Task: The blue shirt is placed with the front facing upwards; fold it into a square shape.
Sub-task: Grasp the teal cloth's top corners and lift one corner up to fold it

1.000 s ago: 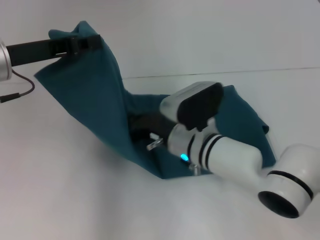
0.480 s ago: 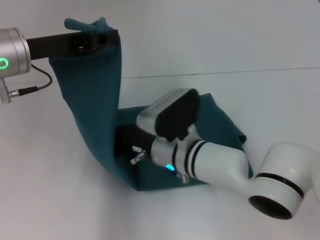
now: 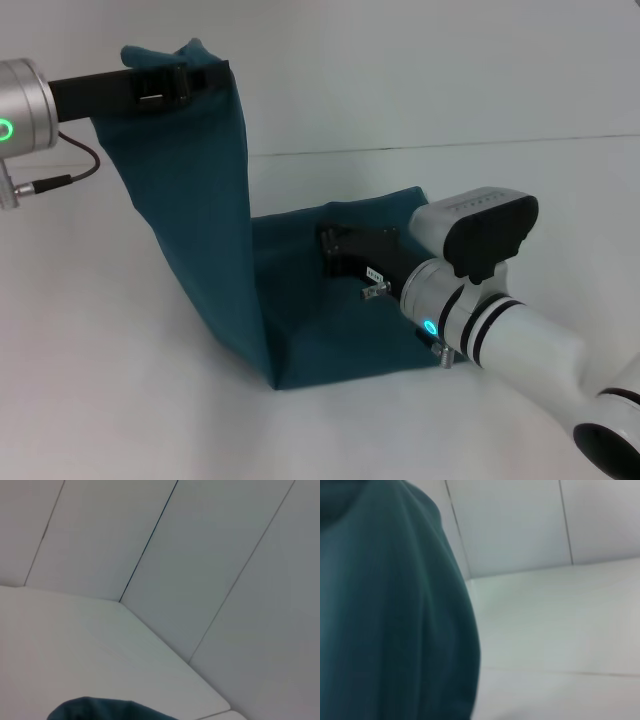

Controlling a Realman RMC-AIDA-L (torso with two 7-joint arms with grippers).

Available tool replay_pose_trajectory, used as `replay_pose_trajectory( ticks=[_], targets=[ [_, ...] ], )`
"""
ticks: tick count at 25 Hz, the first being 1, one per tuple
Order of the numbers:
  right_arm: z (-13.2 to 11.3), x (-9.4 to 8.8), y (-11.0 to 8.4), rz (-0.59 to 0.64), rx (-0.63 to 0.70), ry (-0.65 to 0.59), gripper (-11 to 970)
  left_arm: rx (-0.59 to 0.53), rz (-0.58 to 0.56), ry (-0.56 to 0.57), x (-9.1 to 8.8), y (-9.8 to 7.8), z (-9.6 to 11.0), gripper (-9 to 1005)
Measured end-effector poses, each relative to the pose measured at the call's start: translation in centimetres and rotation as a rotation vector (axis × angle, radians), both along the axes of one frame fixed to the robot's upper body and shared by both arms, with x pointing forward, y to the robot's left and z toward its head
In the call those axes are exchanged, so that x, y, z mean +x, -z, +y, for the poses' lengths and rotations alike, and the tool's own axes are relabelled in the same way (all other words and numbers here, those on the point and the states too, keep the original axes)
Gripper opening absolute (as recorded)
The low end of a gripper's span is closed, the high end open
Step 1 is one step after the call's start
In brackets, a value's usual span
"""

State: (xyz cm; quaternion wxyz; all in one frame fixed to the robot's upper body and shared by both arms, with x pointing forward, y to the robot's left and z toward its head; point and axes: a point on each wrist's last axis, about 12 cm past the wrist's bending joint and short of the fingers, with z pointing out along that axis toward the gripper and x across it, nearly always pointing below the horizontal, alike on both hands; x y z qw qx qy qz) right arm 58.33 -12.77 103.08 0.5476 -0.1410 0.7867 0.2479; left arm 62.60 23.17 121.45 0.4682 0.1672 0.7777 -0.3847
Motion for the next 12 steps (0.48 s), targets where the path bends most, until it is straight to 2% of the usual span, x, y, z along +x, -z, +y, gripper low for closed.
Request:
replay_pose_trajectory(
  ticks=[12],
  targets=[
    [5.9, 0.2, -1.4, 0.055, -0.110, -0.196, 29, -0.022, -0.010, 0.008, 0.0, -0.3, -0.2, 57]
  ],
)
